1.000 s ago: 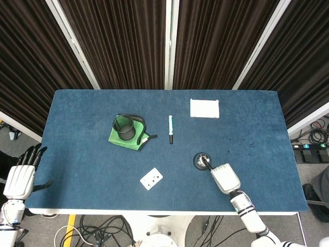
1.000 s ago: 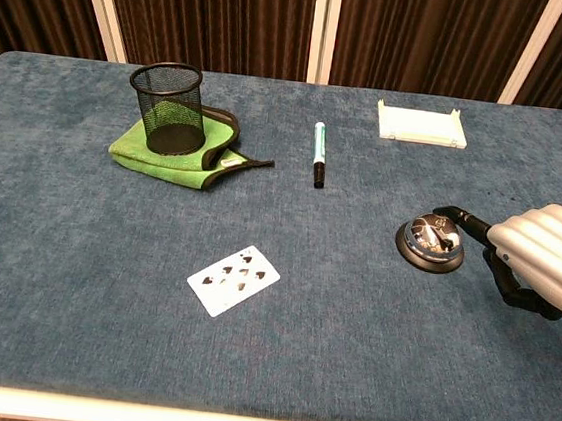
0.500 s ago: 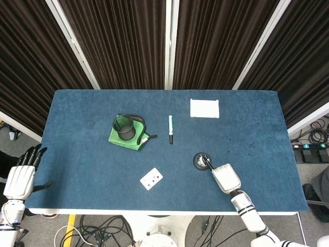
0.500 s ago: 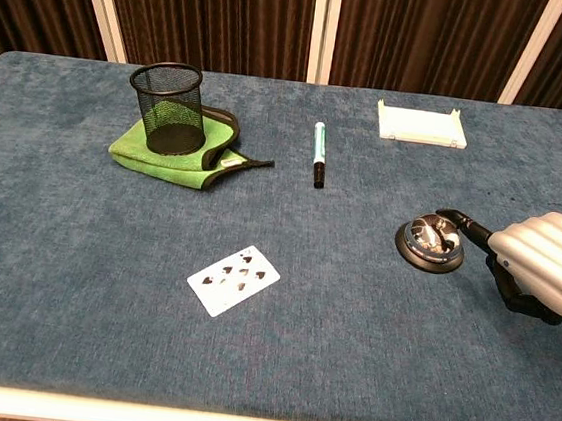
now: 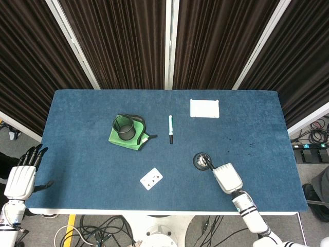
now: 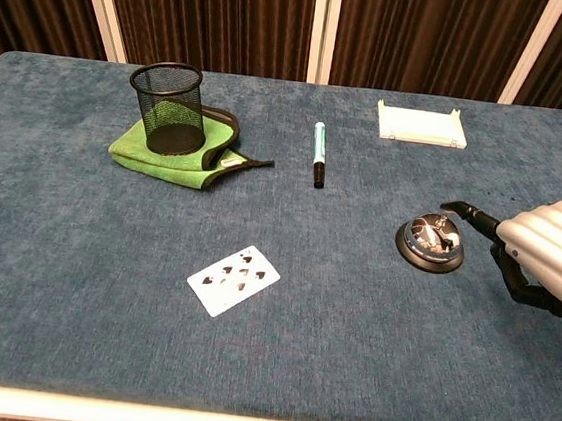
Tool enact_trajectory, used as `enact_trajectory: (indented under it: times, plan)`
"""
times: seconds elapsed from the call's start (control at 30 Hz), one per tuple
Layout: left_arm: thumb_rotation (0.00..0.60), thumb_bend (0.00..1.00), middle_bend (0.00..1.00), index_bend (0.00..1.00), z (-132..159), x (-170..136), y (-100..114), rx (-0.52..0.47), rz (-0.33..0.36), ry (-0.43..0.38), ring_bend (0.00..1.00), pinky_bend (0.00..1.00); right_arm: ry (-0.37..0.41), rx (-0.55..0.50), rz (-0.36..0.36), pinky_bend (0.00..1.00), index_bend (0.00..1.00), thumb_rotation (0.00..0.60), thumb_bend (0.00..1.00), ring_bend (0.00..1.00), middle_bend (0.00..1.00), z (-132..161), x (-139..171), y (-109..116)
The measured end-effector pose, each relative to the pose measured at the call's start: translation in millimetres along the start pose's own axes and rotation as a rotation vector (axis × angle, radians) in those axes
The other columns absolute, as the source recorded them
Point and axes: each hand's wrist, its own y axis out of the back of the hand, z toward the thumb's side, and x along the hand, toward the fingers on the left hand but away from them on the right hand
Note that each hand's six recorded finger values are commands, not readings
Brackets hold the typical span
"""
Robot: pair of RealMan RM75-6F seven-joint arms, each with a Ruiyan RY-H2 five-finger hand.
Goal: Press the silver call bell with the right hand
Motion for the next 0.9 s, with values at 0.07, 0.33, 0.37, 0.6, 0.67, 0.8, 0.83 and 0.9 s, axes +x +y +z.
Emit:
enact_trajectory:
  times: [0.07,0.33,0.37,0.6,0.67,0.8,0.83,0.9]
  plan:
    - [0.6,0.03,0.01,0.09,-1,0,0,-0.001,-0.001,0.003,0.0,0.16,-0.001,0.006,0.027,0.76,0.0,0.6,1.0,0.86,0.9,0,-1,-7]
    - [0.6,0.03,0.01,0.09,-2,-1,1,-0.002,0.005,0.003,0.0,0.16,0.0,0.007,0.035,0.75,0.0,0.6,1.0,0.86,0.9,3,-2,-11]
    - [0.6,0.03,0.01,0.09,-1,-1,2,-0.003,0.006,0.001,0.0,0.16,-0.001,0.003,0.023,0.76,0.0,0.6,1.0,0.86,0.9,2,-1,-8]
    - [0.6,0.03,0.01,0.09,2,1,0,-0.002,0.001,-0.005,0.0,0.16,-0.006,-0.017,-0.028,0.76,0.0,0.6,1.0,0.86,0.9,-4,1,6]
    - [0.6,0.03,0.01,0.09,1,1,0,-0.001,0.0,-0.003,0.0,0.16,-0.004,-0.012,-0.004,0.76,0.0,0.6,1.0,0.86,0.9,-3,0,0]
    - [0.6,0.03,0.01,0.09,0,1,0,-0.003,0.001,0.001,0.0,0.16,0.0,0.002,0.048,0.76,0.0,0.6,1.0,0.86,0.9,-2,0,-14]
    - [0.6,0.03,0.01,0.09,0,1,0,-0.004,0.001,0.001,0.0,0.16,0.001,0.004,0.053,0.76,0.0,0.6,1.0,0.86,0.9,-1,0,-16]
    - [0.6,0.03,0.01,0.09,0,1,0,-0.002,0.001,-0.001,0.0,0.16,0.0,0.003,0.046,0.76,0.0,0.6,1.0,0.86,0.9,-2,0,-14]
